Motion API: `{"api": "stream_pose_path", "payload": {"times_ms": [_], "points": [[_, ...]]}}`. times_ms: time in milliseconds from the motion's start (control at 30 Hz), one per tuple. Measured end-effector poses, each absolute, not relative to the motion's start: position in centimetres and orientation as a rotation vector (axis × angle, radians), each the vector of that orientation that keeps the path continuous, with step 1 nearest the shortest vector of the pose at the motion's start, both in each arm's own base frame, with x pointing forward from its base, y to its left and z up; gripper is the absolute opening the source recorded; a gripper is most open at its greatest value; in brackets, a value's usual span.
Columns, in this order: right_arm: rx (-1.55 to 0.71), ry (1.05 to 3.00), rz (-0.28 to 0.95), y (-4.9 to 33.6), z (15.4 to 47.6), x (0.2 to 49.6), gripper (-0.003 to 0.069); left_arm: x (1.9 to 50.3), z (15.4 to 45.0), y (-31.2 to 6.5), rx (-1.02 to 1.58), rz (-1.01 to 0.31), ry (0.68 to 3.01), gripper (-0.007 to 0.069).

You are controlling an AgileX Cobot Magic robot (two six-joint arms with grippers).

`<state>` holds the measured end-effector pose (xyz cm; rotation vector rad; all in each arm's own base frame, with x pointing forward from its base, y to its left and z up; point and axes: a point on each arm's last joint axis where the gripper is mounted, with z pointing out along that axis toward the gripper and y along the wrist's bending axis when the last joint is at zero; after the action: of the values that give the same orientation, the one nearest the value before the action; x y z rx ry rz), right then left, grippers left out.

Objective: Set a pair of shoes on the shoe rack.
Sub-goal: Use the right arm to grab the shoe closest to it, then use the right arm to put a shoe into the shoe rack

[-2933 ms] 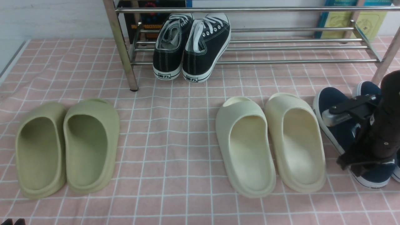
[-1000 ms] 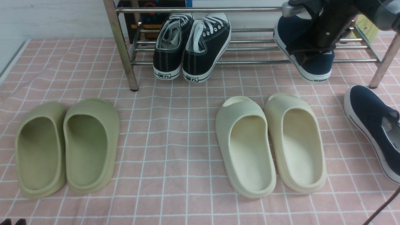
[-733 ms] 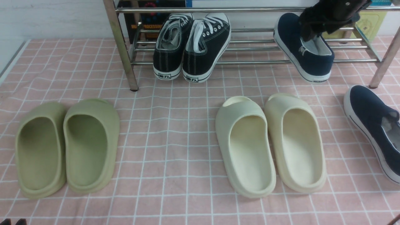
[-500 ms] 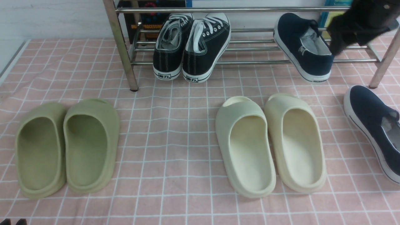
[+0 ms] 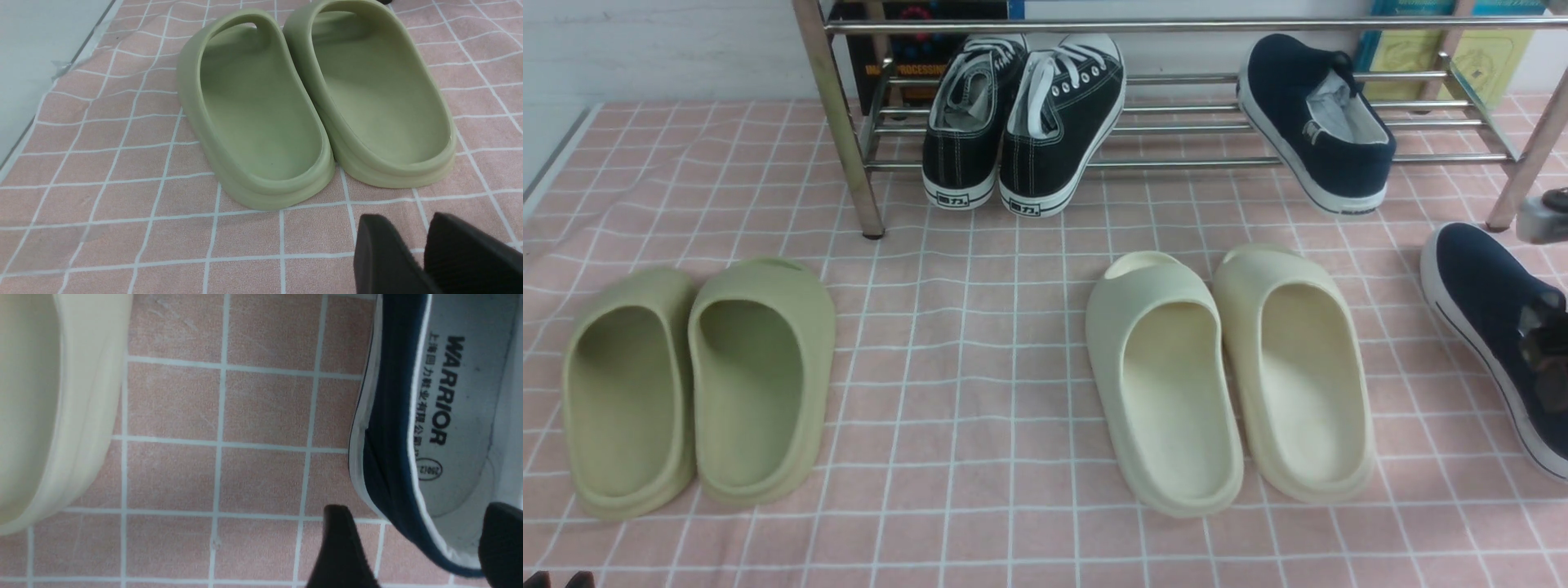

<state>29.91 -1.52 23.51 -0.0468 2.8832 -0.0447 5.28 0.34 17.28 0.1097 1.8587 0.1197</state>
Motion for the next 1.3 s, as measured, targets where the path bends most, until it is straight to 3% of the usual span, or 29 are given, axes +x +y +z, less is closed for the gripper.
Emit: {"api": "stream_pose_path", "payload": {"times_ms": [233, 267, 300, 367, 467, 600, 800, 1300], "points": [[-0.077, 2.936, -0.074, -1.8, 19.6, 31.8, 0.0349, 5.3, 17.3, 0.3, 0.11, 0.12, 1.859, 0.02], [-0.09, 2.949, -0.087, -1.9, 18.6, 32.2, 0.0282, 5.3, 17.3, 0.3, 0.11, 0.12, 1.859, 0.02], [-0.091, 2.949, -0.088, -1.9, 18.6, 32.2, 0.0272, 5.3, 17.3, 0.3, 0.11, 0.12, 1.859, 0.02], [-0.093, 2.959, -0.091, -2.0, 18.2, 32.3, 0.01, 5.3, 17.3, 0.3, 0.11, 0.12, 1.859, 0.0202], [-0.094, 2.962, -0.086, -1.8, 18.8, 32.2, 0.0016, 5.3, 17.3, 0.3, 0.11, 0.12, 1.859, 0.0202], [-0.131, 2.966, -0.083, -0.7, 21.8, 31.7, 0.0016, 5.3, 17.3, 0.3, 0.11, 0.12, 1.859, 0.0209], [-0.194, 2.824, -0.07, 1.2, 27.2, 32.7, 0.0016, 5.3, 17.3, 0.3, 0.11, 0.12, 1.859, 0.0212], [-0.196, 2.764, -0.126, 1.3, 29.3, 41.6, 0.0016, 5.3, 17.3, 0.3, 0.11, 0.12, 1.859, 0.0223]]}}
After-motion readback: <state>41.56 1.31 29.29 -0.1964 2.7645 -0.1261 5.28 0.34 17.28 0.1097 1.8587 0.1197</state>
